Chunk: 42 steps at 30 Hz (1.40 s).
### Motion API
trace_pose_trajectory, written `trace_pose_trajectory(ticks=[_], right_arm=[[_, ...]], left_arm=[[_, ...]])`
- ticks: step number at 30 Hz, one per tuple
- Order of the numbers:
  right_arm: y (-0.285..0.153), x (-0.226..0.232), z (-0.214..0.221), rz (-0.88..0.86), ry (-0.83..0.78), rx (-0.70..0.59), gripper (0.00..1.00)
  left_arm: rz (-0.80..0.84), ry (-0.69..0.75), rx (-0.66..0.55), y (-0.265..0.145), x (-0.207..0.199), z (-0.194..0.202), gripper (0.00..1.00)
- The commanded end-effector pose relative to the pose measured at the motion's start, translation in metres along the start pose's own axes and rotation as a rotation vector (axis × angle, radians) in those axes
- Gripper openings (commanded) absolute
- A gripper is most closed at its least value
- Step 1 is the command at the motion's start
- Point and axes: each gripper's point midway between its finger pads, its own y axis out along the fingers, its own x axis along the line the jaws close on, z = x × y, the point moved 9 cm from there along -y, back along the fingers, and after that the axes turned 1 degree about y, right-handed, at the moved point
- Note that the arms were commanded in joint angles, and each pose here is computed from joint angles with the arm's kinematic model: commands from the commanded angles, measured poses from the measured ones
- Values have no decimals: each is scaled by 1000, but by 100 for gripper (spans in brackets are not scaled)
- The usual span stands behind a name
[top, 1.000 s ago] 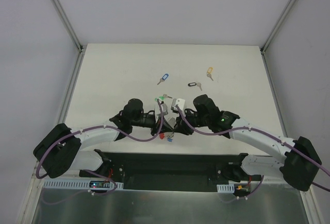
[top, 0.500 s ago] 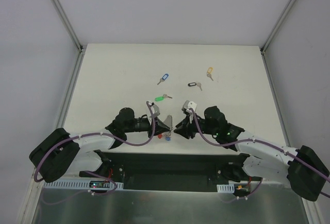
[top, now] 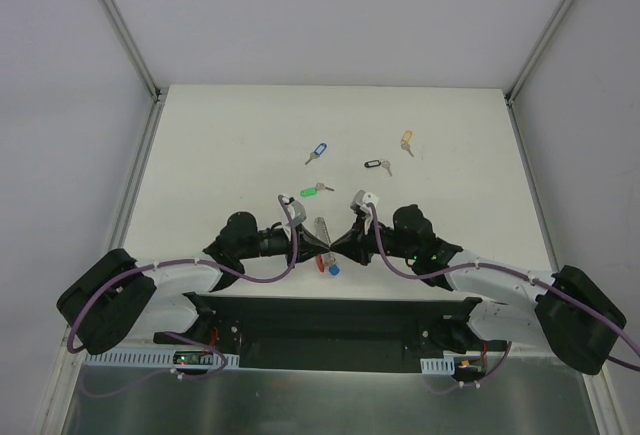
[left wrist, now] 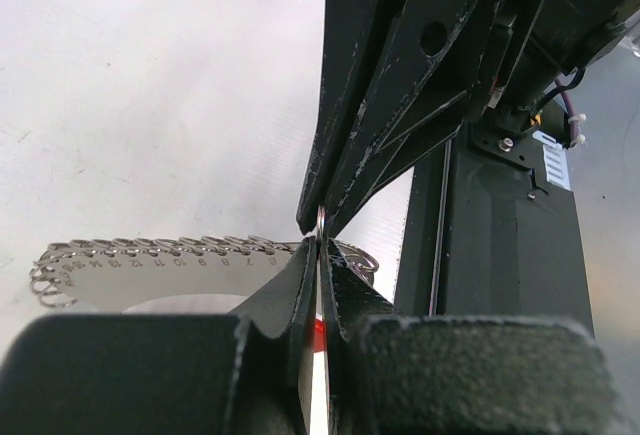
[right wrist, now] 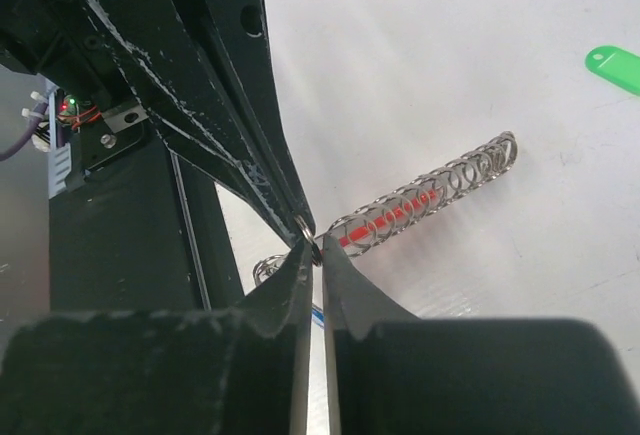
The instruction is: Put the keys on the keyring
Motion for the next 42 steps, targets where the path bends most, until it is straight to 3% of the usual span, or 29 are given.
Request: trace_pose_trajectory(ticks=[1, 4, 6, 7, 17, 21, 30, 37, 42], right_arm=[[3, 5, -17, -69, -31, -89, 1], [3, 6, -20, -90, -45, -76, 1], [3, 7, -25, -99, -49, -37, 1], [2, 7, -27, -101, -78, -18, 1], [-9, 4, -61, 46, -77, 370, 1], [-11, 6, -59, 183, -52, 546, 1], [8, 18, -63, 292, -15, 600, 1], [10, 27, -73, 332, -49, 611, 1], [2, 33, -83, 322, -67, 598, 1]], left_arm=[[48, 44, -78, 3, -6, -13, 0], [30, 46, -74, 2, -5, -11, 0], [10, 55, -73, 0, -4, -11, 7], [-15, 52, -50, -1, -2, -7, 18], [-171, 102, -24, -19, 2, -3, 64], [-208, 98, -38, -22, 3, -2, 68], [-246, 69, -42, -23, 6, 4, 83], [-238, 65, -67, -27, 1, 3, 84], [-264, 94, -148, -38, -6, -6, 83]])
